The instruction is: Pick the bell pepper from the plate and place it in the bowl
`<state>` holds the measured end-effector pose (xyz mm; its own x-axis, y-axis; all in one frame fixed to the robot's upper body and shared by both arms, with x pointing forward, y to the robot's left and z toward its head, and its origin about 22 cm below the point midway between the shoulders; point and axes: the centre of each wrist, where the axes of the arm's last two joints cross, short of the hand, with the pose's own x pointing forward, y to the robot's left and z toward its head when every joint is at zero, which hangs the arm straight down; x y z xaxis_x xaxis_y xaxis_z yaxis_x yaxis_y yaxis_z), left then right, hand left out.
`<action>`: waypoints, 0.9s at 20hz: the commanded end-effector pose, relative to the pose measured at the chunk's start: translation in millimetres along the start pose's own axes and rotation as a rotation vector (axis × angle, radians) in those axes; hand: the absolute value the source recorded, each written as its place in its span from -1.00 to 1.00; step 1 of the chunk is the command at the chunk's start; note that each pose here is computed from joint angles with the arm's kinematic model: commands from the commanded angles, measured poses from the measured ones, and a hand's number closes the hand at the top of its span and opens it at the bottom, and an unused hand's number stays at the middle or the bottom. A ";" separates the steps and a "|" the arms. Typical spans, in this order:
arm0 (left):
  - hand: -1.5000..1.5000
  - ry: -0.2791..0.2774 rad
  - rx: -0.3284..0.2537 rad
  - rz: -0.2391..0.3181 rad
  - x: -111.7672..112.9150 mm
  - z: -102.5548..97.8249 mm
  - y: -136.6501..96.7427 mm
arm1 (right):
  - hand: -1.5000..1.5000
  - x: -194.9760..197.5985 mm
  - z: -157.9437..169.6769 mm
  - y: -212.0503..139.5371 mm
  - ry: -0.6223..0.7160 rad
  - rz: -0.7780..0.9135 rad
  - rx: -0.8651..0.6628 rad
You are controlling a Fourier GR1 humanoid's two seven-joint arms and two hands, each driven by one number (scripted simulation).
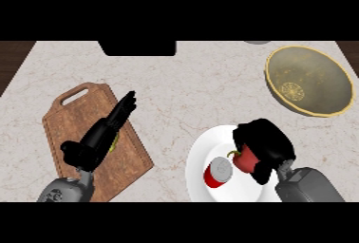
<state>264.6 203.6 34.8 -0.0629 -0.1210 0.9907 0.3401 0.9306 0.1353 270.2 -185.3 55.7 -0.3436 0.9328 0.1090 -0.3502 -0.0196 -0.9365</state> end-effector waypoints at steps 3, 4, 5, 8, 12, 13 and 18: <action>0.00 -0.016 0.011 -0.003 6.1 0.4 -3.6 | 1.00 -5.8 25.8 -40.6 0.024 0.038 -0.257; 0.00 0.016 0.010 0.003 5.0 0.9 -12.4 | 1.00 -13.4 29.8 -45.4 0.023 0.017 -0.313; 0.00 0.015 0.027 0.010 -10.9 1.2 2.5 | 1.00 -15.4 26.5 -63.5 0.011 -0.027 -0.378; 0.00 0.001 0.009 -0.010 6.9 3.4 4.2 | 1.00 -7.4 32.0 -77.0 -0.026 -0.170 -0.535; 0.00 0.008 0.009 -0.003 -15.8 9.6 6.5 | 1.00 -15.0 40.8 -108.3 -0.041 -0.368 -0.637; 0.00 -0.001 0.034 0.003 -10.0 4.1 19.6 | 1.00 -22.7 49.9 -117.7 -0.044 -0.377 -0.664; 0.00 0.003 0.003 0.016 3.8 1.3 0.1 | 1.00 -65.2 54.6 -122.5 0.073 -0.390 -0.650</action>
<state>265.2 208.2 31.2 -0.0563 -0.1222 0.9909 0.3309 0.9341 0.1340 283.2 -234.6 175.3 -0.2851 0.8492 0.4445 0.1223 0.4921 -0.8619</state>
